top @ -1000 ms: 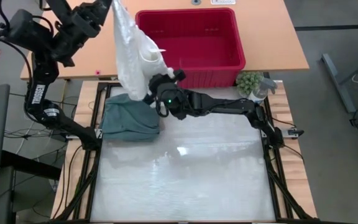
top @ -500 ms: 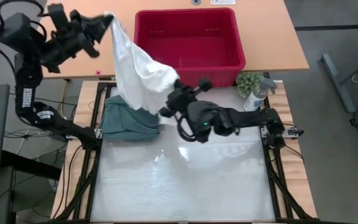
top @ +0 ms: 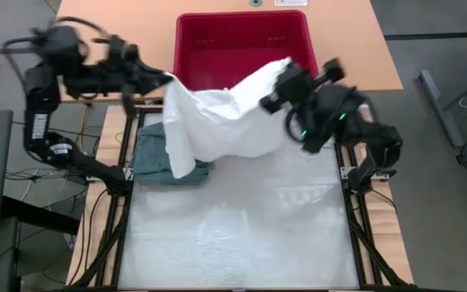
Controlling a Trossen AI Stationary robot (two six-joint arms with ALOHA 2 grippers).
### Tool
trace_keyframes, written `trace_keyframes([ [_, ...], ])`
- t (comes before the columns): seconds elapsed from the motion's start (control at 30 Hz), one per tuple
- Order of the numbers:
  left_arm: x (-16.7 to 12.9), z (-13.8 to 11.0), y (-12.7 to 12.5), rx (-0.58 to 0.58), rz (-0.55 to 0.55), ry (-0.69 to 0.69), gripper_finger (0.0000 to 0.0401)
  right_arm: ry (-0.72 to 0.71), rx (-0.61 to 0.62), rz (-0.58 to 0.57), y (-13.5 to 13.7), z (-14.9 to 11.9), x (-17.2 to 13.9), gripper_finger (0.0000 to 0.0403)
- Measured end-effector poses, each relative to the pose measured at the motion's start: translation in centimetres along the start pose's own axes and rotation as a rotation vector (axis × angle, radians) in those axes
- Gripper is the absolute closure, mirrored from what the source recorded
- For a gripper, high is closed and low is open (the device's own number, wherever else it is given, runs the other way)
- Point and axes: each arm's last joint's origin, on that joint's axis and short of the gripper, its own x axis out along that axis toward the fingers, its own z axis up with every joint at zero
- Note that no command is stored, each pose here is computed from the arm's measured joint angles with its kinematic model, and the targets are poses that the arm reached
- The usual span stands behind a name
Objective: Fold Laundry from Bin
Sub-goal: Fold the white shirt in the red bin
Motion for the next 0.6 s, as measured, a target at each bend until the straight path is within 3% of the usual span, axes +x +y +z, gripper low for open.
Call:
trace_keyframes([
  [0.2,5.9,-2.2,1.7,0.041,-0.021,0.206,0.0401,0.06,-0.036,-0.097,-3.8,-1.3,2.9,0.0385],
  [0.37,11.3,-3.0,4.5,0.152,0.006,0.208,0.0401,0.116,-0.1,-0.175,-5.8,-2.9,4.9,0.0385],
  [0.5,14.1,-3.8,6.7,0.167,-0.022,0.224,0.0401,0.11,-0.102,-0.165,-6.6,-3.5,4.4,0.0385],
  [0.6,14.2,-4.3,7.1,0.118,-0.094,0.269,0.0401,0.065,-0.069,-0.102,-6.9,-3.5,2.6,0.0385],
])
